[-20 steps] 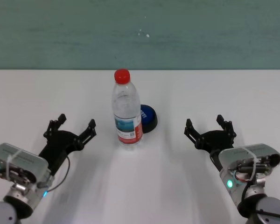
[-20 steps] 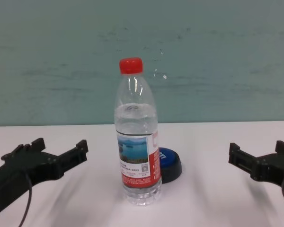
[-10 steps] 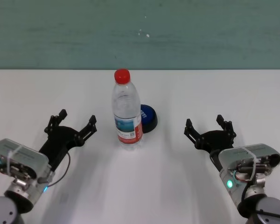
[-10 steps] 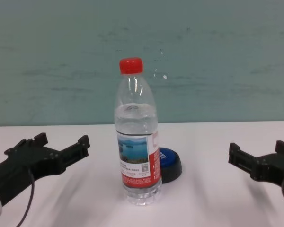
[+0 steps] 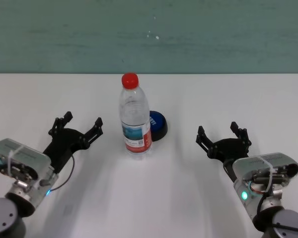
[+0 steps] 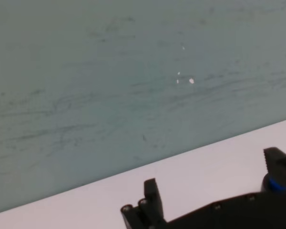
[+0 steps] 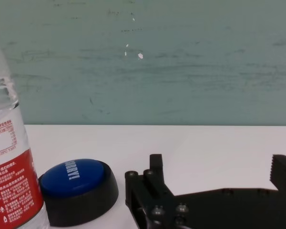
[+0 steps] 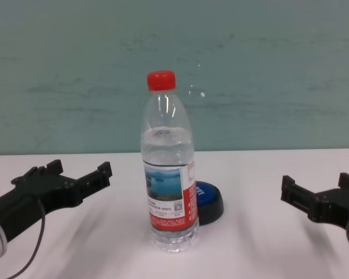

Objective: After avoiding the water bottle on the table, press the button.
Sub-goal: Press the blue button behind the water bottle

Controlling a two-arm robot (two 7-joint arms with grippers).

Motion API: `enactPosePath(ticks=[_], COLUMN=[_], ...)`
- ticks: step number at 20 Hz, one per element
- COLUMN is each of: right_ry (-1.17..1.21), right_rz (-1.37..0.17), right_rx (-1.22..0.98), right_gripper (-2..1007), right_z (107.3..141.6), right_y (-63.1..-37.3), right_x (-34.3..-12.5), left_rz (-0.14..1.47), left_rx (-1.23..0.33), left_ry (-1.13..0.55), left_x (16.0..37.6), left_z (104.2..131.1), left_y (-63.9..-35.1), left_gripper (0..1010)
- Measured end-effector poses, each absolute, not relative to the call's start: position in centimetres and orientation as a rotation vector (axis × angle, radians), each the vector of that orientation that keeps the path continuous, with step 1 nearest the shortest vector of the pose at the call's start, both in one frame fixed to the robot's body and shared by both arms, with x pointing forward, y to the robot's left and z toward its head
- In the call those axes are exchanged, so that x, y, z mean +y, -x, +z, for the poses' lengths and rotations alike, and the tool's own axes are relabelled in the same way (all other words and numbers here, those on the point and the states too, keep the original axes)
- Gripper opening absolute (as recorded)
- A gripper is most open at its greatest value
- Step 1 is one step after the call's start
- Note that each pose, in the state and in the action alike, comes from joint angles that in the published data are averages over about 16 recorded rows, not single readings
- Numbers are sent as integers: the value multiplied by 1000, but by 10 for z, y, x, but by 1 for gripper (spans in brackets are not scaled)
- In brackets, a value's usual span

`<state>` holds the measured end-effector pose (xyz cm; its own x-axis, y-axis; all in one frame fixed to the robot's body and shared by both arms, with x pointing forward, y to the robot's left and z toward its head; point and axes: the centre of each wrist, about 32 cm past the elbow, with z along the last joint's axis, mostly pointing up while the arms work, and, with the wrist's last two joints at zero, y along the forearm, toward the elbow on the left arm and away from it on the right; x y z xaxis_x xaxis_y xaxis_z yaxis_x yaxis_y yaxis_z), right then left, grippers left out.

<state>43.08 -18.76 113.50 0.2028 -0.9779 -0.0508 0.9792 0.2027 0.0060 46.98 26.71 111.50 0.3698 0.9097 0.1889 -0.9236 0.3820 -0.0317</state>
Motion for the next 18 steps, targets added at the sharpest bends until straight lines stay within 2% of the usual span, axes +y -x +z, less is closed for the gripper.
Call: enactPosePath(ticks=[18], right_ry=[-40], right_rz=[-1366], right_rx=[39], right_gripper=[1004], right_z=[1135], right_y=[-431], right_x=[-188], left_rz=[1123], left_rx=[-171], left_ry=[-84], left_x=[267], left_z=[1123], left_y=[-499], left_gripper=[1010])
